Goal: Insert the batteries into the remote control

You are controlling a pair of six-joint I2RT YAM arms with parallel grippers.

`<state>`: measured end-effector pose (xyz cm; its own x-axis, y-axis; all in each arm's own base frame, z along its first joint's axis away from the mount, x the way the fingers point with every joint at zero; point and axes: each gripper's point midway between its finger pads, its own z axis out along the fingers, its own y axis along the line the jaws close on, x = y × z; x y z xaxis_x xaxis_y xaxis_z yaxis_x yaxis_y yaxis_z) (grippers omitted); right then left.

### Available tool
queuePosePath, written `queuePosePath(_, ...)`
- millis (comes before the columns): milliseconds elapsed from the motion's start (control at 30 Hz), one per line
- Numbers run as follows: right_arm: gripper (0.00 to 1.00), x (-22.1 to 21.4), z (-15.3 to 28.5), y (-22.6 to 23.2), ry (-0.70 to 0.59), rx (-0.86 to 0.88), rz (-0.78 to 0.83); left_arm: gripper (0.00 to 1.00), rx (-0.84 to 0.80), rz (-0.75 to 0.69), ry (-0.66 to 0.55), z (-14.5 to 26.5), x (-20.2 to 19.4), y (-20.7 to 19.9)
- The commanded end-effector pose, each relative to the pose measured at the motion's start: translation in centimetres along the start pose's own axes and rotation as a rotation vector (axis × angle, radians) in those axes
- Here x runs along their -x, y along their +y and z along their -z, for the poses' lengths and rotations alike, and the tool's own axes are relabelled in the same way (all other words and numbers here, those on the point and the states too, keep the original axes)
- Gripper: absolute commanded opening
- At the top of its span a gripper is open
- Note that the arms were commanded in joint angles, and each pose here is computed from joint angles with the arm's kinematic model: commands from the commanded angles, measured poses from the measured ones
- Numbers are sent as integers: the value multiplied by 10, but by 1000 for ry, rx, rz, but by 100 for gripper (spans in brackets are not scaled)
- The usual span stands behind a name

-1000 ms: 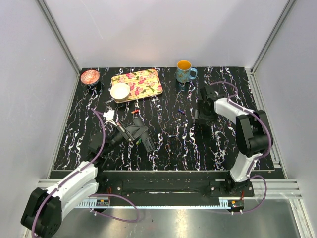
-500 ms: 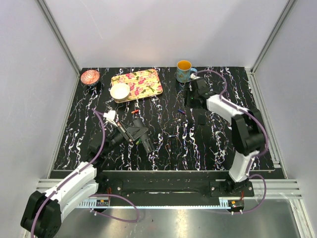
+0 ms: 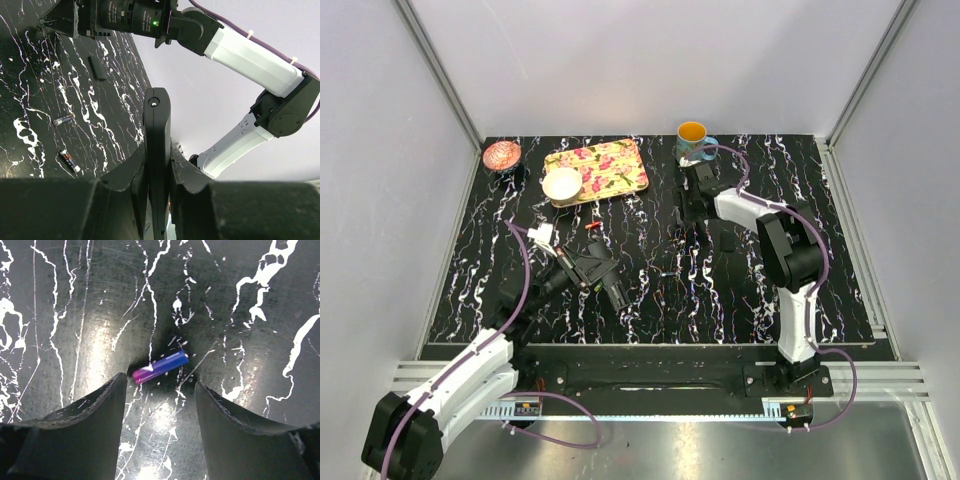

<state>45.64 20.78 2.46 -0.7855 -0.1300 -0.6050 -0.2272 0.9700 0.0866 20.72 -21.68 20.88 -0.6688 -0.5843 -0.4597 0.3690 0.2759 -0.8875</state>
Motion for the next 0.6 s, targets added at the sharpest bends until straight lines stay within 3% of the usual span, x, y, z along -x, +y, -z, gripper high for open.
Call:
queuePosePath(0, 64, 9, -2, 11, -38, -5, 59, 0, -63, -47, -46, -3, 17, -24)
queuePosePath(200, 62, 2, -10, 4, -16, -54, 50, 0, -57, -41, -41, -2, 15, -22)
queuePosePath(567, 66, 9, -16, 3, -3, -129, -139, 0, -51, -35, -42, -2, 15, -22)
